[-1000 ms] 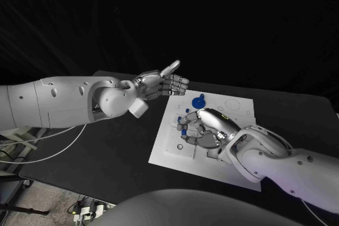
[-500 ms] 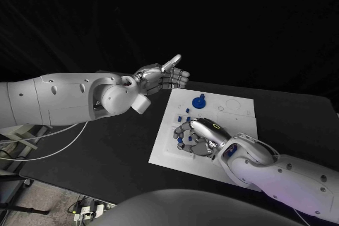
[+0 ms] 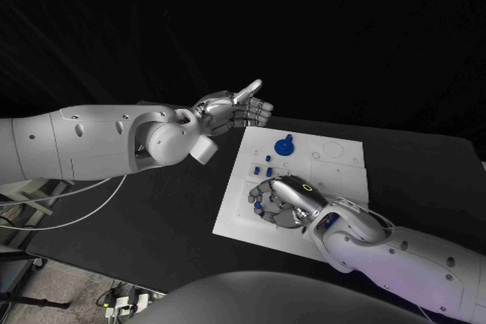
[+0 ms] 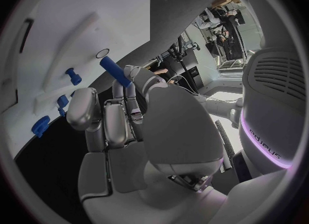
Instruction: Assemble the parts on the task board
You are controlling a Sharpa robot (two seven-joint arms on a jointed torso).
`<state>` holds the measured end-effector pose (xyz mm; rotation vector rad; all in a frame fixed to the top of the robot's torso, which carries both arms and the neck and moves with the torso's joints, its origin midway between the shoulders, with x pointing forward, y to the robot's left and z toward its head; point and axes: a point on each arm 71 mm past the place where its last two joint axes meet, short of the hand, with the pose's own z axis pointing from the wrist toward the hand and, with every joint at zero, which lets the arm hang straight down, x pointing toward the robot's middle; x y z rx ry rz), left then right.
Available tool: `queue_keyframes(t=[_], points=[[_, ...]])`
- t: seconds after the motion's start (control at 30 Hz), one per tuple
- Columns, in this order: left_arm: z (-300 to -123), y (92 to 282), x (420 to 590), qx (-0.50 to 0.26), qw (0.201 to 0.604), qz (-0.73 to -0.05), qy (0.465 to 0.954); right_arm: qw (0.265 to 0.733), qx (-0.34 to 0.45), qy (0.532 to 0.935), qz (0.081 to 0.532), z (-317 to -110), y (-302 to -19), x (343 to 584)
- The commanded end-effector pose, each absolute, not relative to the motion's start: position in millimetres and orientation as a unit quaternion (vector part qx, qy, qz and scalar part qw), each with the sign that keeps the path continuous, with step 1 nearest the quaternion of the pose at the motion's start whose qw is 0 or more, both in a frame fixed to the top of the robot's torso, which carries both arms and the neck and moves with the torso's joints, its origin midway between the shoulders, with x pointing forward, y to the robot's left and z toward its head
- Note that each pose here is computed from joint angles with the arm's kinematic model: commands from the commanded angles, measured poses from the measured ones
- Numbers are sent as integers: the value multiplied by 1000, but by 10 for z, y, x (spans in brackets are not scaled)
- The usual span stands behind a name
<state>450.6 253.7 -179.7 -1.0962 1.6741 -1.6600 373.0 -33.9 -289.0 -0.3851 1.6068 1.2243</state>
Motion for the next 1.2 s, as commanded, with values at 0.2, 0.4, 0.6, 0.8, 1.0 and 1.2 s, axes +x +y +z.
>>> queue_keyframes(t=[0.2, 0.4, 0.6, 0.8, 1.0, 1.2], points=[[-1795, 2482, 4510, -393, 268, -619, 625, 526, -168, 653, 518, -2895, -314, 3705], [-1802, 2465, 4509, -387, 268, -617, 630, 525, -165, 651, 523, -2899, -298, 3689], [-1808, 2458, 4512, -386, 267, -615, 633, 522, -161, 649, 529, -2890, -268, 3670], [-1813, 2455, 4513, -386, 266, -614, 635, 519, -160, 652, 529, -2899, -254, 3663], [-1821, 2448, 4516, -385, 264, -614, 636, 516, -159, 658, 525, -2938, -265, 3665], [-1830, 2437, 4520, -385, 262, -614, 638, 516, -160, 662, 521, -2968, -283, 3663]])
